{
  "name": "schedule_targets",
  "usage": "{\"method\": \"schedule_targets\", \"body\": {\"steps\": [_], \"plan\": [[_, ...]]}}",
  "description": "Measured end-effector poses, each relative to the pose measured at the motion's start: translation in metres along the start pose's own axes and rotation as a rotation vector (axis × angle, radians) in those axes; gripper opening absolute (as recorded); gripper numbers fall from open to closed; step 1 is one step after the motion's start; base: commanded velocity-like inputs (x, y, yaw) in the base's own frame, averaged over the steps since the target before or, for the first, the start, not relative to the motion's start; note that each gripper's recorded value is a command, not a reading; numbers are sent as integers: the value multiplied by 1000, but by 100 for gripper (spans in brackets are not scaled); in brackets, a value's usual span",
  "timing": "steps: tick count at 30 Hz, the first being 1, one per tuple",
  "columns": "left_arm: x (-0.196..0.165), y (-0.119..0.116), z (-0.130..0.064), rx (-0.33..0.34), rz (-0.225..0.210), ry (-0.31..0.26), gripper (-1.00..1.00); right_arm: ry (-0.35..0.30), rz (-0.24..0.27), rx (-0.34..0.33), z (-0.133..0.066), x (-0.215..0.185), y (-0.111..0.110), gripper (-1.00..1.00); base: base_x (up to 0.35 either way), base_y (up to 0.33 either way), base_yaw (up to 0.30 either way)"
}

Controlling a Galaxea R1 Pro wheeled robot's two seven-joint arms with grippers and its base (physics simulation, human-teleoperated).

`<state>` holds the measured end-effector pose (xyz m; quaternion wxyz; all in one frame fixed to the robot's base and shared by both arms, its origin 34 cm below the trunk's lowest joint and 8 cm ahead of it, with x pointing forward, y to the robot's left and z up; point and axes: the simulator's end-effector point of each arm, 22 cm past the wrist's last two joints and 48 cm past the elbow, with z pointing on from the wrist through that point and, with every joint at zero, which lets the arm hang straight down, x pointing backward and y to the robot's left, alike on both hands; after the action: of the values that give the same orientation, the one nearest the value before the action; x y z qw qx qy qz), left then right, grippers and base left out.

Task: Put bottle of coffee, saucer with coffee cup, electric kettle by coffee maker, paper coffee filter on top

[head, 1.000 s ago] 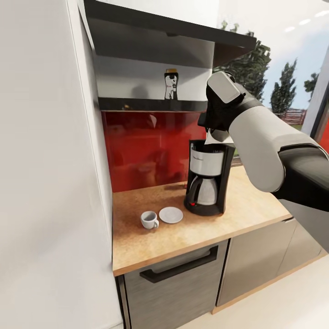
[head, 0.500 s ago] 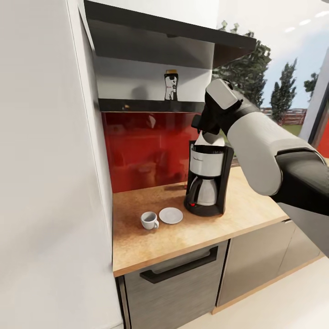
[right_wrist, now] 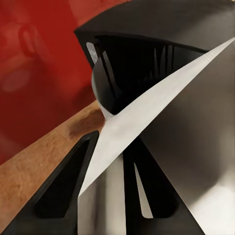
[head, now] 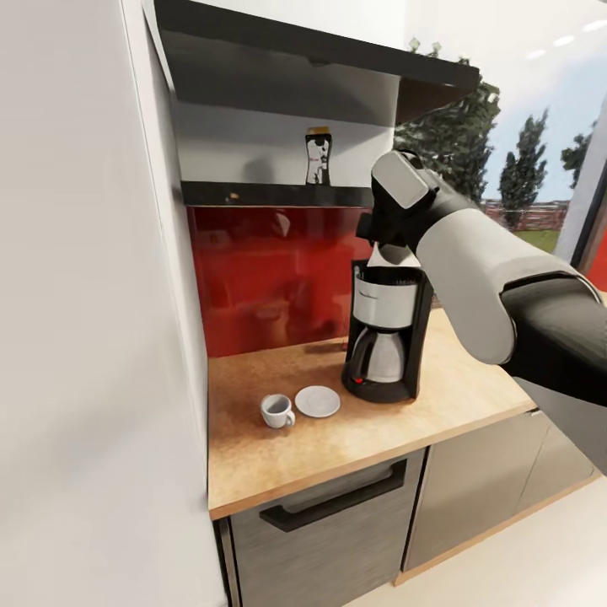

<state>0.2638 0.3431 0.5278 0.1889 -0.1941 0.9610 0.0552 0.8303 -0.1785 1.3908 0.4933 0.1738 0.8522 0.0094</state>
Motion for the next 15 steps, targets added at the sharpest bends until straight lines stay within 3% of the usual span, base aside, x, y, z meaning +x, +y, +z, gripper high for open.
{"method": "schedule_targets", "body": {"steps": [5,11,15], "plan": [[0,0,0,0,0,0,100,-2,-2,12,0,0,-2,-100,40,13,0],[0,0,0,0,0,0,100,-2,-5,107,-1,0,-23,-100,7,2,0],[0,0,0,0,0,0,100,-3,-6,129,-1,0,-28,-100,1,0,0]]}}
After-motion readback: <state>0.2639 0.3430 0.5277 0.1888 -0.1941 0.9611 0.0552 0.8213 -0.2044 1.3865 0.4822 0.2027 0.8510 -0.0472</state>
